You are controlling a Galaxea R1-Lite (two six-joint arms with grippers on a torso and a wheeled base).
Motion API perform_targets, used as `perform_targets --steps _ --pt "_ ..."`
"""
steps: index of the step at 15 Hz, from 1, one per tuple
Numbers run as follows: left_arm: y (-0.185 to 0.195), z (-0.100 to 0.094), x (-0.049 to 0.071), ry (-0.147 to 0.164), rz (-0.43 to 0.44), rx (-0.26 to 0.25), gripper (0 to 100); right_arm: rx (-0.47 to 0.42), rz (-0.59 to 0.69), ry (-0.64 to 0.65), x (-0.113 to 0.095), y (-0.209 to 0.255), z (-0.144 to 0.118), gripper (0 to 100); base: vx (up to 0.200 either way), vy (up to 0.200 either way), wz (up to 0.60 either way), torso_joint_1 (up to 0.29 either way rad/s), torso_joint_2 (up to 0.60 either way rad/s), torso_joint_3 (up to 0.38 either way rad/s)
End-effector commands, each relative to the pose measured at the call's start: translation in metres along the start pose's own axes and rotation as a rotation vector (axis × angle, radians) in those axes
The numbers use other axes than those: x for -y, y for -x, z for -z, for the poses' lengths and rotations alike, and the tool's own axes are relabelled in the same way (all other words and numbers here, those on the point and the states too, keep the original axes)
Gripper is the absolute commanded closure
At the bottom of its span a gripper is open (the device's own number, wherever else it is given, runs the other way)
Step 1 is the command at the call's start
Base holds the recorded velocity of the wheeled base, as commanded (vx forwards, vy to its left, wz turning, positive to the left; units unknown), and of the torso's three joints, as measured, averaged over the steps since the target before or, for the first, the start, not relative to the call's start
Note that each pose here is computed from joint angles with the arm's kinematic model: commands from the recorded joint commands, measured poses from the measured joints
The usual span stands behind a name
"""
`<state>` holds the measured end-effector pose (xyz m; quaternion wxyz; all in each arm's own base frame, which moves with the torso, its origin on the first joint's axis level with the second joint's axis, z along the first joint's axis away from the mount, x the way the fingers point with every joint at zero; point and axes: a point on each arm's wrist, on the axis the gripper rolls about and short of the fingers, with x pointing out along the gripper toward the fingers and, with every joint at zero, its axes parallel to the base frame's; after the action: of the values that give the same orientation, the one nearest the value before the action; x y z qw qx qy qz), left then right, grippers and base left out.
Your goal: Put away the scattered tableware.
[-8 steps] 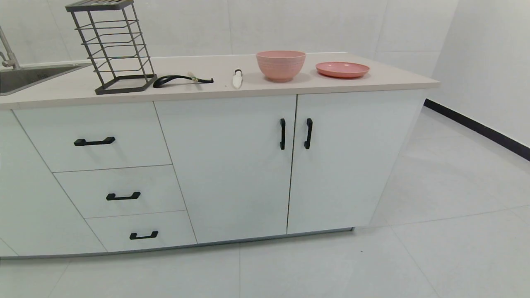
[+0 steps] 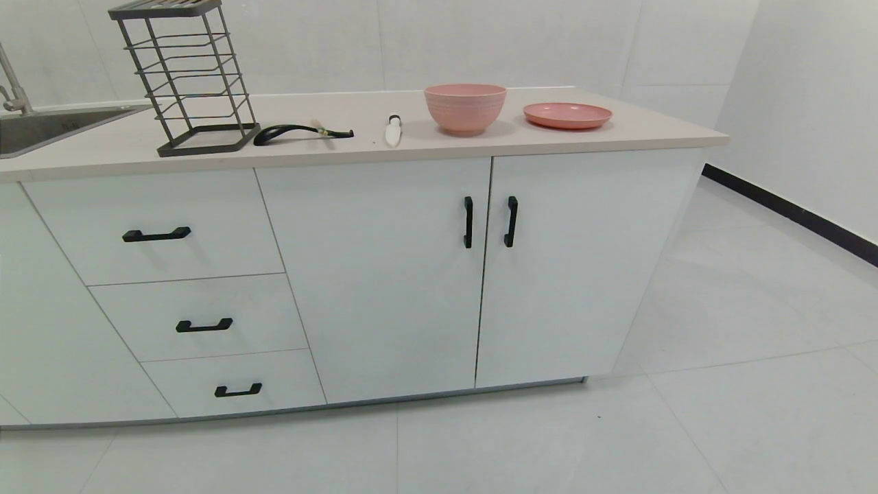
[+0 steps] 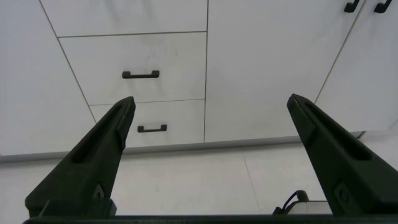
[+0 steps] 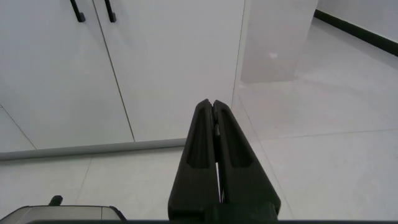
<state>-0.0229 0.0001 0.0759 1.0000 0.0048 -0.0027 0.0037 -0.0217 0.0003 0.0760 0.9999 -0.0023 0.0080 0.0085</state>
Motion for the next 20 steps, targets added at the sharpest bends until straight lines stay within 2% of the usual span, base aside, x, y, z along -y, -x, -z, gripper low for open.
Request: perform_targets --steps 1,6,7,9,10,11,13,15,16,17,19,20 --pt "0.0 0.0 0.0 0.0 0.0 -0.001 0 0.001 -0.003 0.001 0.0 0.0 0.0 100 0.0 0.0 0.0 0.0 0.0 0.0" --pt "0.0 0.0 0.0 0.002 0.0 -0.001 0 -0.004 0.003 -0.014 0.0 0.0 0.001 100 0.0 0.0 0.0 0.0 0.0 0.0" --pt "0.0 0.0 0.0 0.002 0.0 -0.001 0 0.021 0.005 -0.014 0.0 0.0 -0.002 100 0.0 0.0 0.0 0.0 0.0 0.0" --pt "0.0 0.0 0.0 0.0 0.0 -0.001 0 0.183 0.006 -0.007 0.0 0.009 -0.034 100 0.0 0.0 0.0 0.0 0.0 0.0" --pt "0.0 0.0 0.0 0.0 0.0 -0.001 0 0.189 0.005 -0.005 -0.001 0.015 -0.046 100 0.0 0.0 0.0 0.0 0.0 0.0" --pt "0.0 0.0 0.0 0.0 0.0 -0.002 0 0.149 -0.02 -0.005 -0.001 0.015 -0.053 100 0.0 0.0 0.0 0.0 0.0 0.0" --pt "0.0 0.0 0.0 -0.003 0.007 -0.002 0 0.05 -0.159 0.001 -0.002 0.004 -0.071 100 0.0 0.0 0.0 0.0 0.0 0.0" --pt "0.0 0.0 0.001 -0.001 0.026 -0.002 0 -0.098 -0.272 -0.007 -0.005 -0.023 -0.082 100 0.0 0.0 0.0 0.0 0.0 0.0" --pt "0.0 0.0 0.001 -0.001 0.026 -0.002 0 -0.111 -0.279 -0.009 -0.005 -0.025 -0.083 100 0.0 0.0 0.0 0.0 0.0 0.0" --pt "0.0 0.0 0.001 -0.001 0.026 -0.002 0 -0.191 -0.371 0.004 -0.007 -0.052 -0.091 100 0.0 0.0 0.0 0.0 0.0 0.0" --pt "0.0 0.0 0.001 -0.001 0.026 -0.002 0 -0.221 -0.409 0.019 -0.011 -0.08 -0.103 100 0.0 0.0 0.0 0.0 0.0 0.0" --pt "0.0 0.0 0.001 -0.001 0.026 -0.002 0 -0.225 -0.434 0.025 -0.015 -0.109 -0.11 0 0.0 0.0 0.0 0.0 0.0 0.0"
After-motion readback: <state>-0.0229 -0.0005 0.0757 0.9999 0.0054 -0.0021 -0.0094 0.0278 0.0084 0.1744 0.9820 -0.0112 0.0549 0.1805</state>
